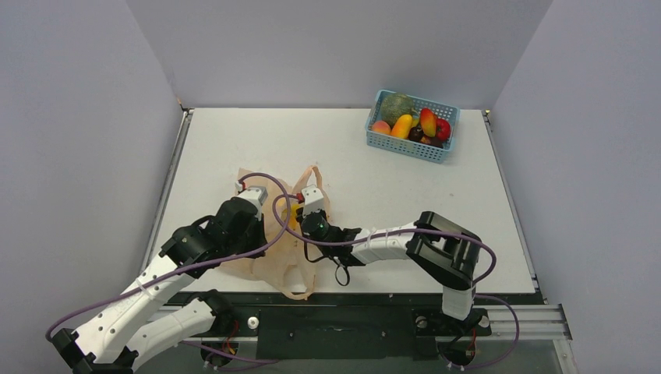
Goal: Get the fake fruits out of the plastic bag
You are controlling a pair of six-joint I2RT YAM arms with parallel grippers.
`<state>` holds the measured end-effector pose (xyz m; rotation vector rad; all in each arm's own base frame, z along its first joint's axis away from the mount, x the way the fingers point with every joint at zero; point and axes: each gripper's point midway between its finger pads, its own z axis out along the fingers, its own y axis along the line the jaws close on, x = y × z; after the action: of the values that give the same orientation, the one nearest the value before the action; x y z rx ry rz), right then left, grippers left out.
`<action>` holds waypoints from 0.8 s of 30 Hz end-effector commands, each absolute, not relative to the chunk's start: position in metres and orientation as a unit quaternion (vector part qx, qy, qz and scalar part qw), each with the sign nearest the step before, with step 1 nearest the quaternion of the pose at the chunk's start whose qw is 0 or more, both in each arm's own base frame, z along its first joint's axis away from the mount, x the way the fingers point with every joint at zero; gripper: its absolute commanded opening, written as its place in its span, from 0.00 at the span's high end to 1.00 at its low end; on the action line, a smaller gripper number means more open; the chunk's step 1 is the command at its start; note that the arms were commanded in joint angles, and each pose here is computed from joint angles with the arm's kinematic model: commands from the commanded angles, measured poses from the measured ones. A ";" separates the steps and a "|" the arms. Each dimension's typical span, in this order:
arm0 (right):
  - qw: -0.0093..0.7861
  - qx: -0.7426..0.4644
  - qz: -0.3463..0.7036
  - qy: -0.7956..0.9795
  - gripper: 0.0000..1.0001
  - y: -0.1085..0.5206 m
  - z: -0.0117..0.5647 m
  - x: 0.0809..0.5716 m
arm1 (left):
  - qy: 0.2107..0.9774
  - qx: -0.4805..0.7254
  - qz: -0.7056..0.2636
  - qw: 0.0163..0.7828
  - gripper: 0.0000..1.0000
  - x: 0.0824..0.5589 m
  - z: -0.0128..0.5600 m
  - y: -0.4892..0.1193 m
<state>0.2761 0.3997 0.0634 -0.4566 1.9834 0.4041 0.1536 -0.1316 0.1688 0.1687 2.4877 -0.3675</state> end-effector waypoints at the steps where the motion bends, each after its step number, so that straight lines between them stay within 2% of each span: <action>1: 0.506 -0.163 0.212 0.820 1.00 0.408 0.092 0.255 | 0.938 0.040 -0.123 0.321 1.00 0.162 0.172 -0.127; 6: 0.493 -0.155 0.208 0.831 1.00 0.392 0.089 0.233 | 0.940 0.023 -0.105 0.324 1.00 0.165 0.171 -0.121; 14: 0.513 -0.129 0.180 0.829 1.00 0.340 0.114 0.226 | 0.938 0.020 -0.105 0.329 1.00 0.165 0.173 -0.119; 24: 0.556 -0.066 0.123 0.819 1.00 0.245 0.118 0.219 | 0.934 -0.026 -0.068 0.350 1.00 0.170 0.178 -0.100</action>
<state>0.2139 0.2849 0.1105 -0.2782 1.9822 0.3655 0.1642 -0.1113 0.1662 0.0178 2.4665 -0.2250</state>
